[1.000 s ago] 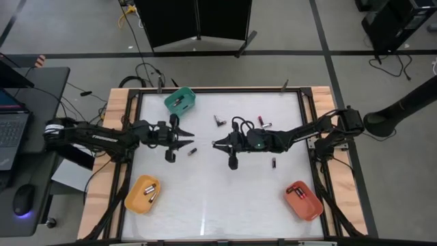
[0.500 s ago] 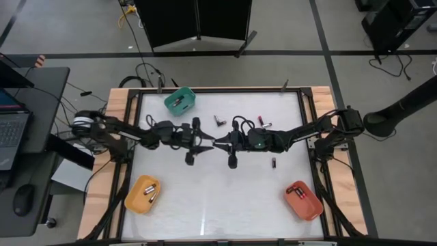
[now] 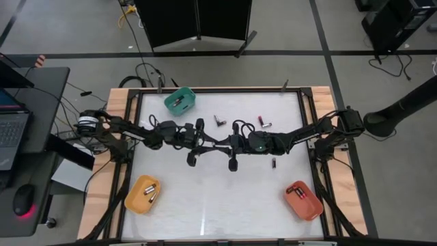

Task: Sort batteries
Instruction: Put the silver battery into the yellow bin

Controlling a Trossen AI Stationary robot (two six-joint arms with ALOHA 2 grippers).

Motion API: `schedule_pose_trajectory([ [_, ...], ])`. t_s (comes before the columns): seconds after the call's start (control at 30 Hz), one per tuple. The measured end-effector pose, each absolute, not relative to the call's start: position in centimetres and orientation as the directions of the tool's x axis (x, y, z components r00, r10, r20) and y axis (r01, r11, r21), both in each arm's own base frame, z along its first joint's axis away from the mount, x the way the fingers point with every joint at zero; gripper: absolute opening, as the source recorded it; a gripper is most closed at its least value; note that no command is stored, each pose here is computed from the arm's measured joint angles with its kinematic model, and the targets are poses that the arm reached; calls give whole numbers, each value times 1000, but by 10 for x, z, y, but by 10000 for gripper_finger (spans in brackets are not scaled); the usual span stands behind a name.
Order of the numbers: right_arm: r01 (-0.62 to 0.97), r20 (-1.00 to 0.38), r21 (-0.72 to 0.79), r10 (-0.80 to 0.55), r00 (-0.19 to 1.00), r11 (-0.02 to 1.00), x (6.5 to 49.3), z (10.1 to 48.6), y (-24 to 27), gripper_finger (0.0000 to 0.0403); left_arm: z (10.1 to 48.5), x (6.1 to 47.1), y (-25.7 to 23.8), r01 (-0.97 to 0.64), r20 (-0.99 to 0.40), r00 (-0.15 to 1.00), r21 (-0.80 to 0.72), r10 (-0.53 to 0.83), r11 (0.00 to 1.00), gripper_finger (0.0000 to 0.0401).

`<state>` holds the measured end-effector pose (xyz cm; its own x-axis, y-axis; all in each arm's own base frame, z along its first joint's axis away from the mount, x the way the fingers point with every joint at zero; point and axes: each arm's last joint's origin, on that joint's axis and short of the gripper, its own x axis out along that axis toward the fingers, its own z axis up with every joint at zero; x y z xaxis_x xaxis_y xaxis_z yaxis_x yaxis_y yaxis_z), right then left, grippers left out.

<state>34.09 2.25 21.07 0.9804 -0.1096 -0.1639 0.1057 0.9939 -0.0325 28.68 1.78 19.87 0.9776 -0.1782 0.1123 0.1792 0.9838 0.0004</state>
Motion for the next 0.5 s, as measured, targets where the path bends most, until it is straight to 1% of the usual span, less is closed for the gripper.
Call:
schedule_pose_trajectory([
  [0.2, 106, -163, -31, -110, 981, 994, 341, 211, 22, 57, 198, 287, 18, 188, 111, 975, 32, -191, 982, 57],
  [0.37, 106, -161, -29, -109, 981, 994, 341, 211, 23, 61, 199, 286, 17, 194, 115, 974, 34, -196, 981, 55],
  [0.5, 110, -159, -1, -109, 981, 994, 341, 211, 23, 80, 199, 286, 17, 194, 121, 973, 34, -197, 980, 55],
])
